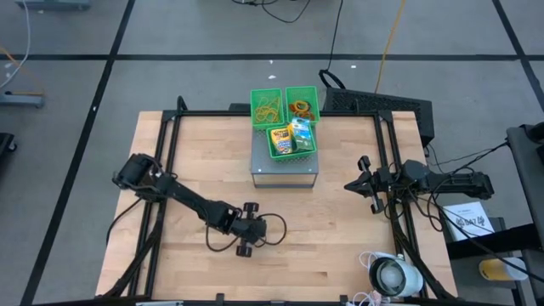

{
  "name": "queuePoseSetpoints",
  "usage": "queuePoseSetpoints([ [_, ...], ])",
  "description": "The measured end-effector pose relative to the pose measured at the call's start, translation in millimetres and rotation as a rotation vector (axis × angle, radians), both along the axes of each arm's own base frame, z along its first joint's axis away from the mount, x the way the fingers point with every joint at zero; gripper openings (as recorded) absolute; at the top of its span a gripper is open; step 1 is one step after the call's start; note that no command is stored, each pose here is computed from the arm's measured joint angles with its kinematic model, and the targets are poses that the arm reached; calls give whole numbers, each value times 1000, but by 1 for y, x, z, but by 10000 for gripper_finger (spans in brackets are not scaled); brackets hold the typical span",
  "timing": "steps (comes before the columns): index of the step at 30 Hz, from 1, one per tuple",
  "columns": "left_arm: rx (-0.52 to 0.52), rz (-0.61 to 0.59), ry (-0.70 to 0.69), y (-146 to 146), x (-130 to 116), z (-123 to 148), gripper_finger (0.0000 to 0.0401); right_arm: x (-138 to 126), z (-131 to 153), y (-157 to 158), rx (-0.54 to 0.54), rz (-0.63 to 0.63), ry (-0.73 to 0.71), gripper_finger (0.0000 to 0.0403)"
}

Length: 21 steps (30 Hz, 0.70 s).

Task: Pick & Place Office Desk Supplies
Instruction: Put the yellow rubber band into the left green bin on the shelf

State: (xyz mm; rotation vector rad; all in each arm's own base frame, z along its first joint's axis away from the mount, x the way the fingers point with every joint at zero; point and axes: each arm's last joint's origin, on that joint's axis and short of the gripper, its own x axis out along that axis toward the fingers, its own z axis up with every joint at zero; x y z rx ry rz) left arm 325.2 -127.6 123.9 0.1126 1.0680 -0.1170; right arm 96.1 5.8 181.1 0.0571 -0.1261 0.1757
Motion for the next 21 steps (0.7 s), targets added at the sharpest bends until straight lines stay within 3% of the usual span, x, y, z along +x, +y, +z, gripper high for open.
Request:
queuePoseSetpoints([
  [4, 19, 20, -18, 8, -3, 14, 4, 0, 0, 0, 0, 0, 0, 0],
  [18, -59, 110, -318, 38, -13, 104, 3, 0, 0, 0, 0, 0, 0, 0],
  [21, -35, 130, -398, 47, -20, 125, 3, 0, 0, 0, 0, 0, 0, 0],
])
